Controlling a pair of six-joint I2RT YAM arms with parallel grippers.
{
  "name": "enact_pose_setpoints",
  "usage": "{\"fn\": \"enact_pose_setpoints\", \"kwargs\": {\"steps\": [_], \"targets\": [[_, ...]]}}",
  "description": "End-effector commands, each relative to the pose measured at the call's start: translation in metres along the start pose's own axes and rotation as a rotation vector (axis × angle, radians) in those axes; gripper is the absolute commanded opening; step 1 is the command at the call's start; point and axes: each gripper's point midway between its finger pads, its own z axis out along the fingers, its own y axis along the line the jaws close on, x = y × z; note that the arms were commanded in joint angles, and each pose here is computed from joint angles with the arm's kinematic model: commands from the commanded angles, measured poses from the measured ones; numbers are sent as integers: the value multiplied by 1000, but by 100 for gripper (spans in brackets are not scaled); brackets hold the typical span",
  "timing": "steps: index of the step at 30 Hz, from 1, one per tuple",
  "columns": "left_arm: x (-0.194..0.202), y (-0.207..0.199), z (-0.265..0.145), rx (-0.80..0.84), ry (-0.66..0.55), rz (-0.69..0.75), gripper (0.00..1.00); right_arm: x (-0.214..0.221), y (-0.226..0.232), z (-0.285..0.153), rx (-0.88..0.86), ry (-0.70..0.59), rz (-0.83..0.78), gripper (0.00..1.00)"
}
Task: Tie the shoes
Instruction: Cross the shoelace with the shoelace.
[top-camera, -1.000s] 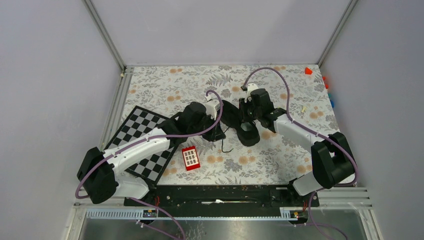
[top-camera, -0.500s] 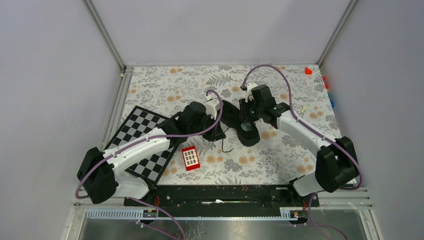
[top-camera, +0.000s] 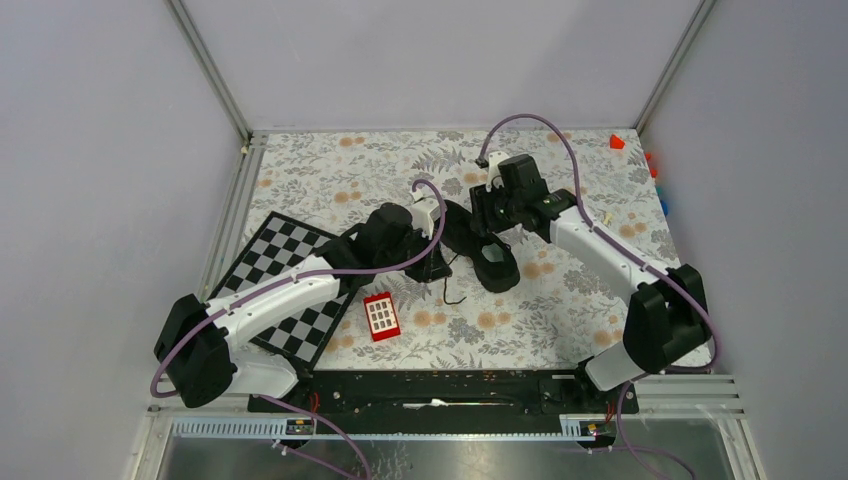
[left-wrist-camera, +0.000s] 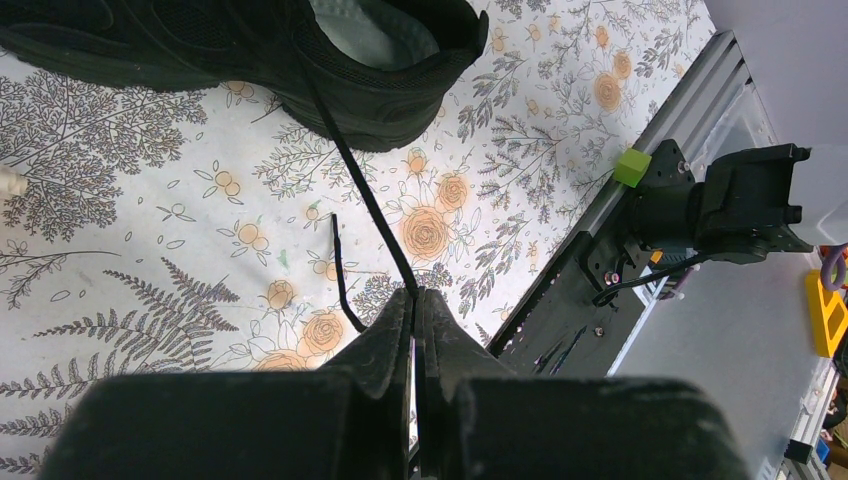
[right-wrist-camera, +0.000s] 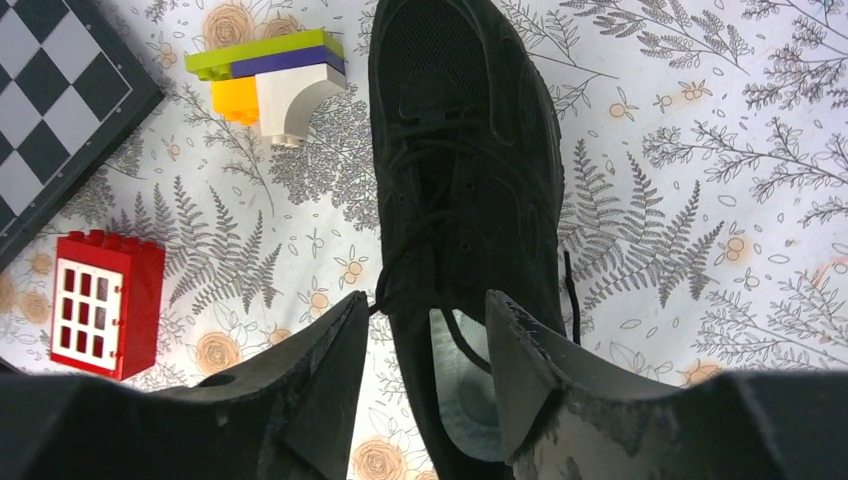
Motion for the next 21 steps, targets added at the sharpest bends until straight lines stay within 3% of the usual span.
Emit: {"fn": "enact_pose_setpoints", "kwargs": {"steps": [1, 7, 9, 12, 21], "targets": [[-25, -13, -6, 38, -71, 36, 0, -10, -4, 5, 4, 15, -65, 56], [-22, -11, -8, 30, -72, 38, 0, -10, -2, -3, -163, 20, -2, 61], [-21, -10, -7, 29, -70, 37, 0, -9, 2, -8, -225, 12, 6, 73], [-21, -11, -7, 33, -68, 36, 0, -8, 7, -13, -291, 6, -4, 80], [-21, -12, -7, 36, -66, 39, 0, -3, 1, -6, -382, 23, -9, 80]]}}
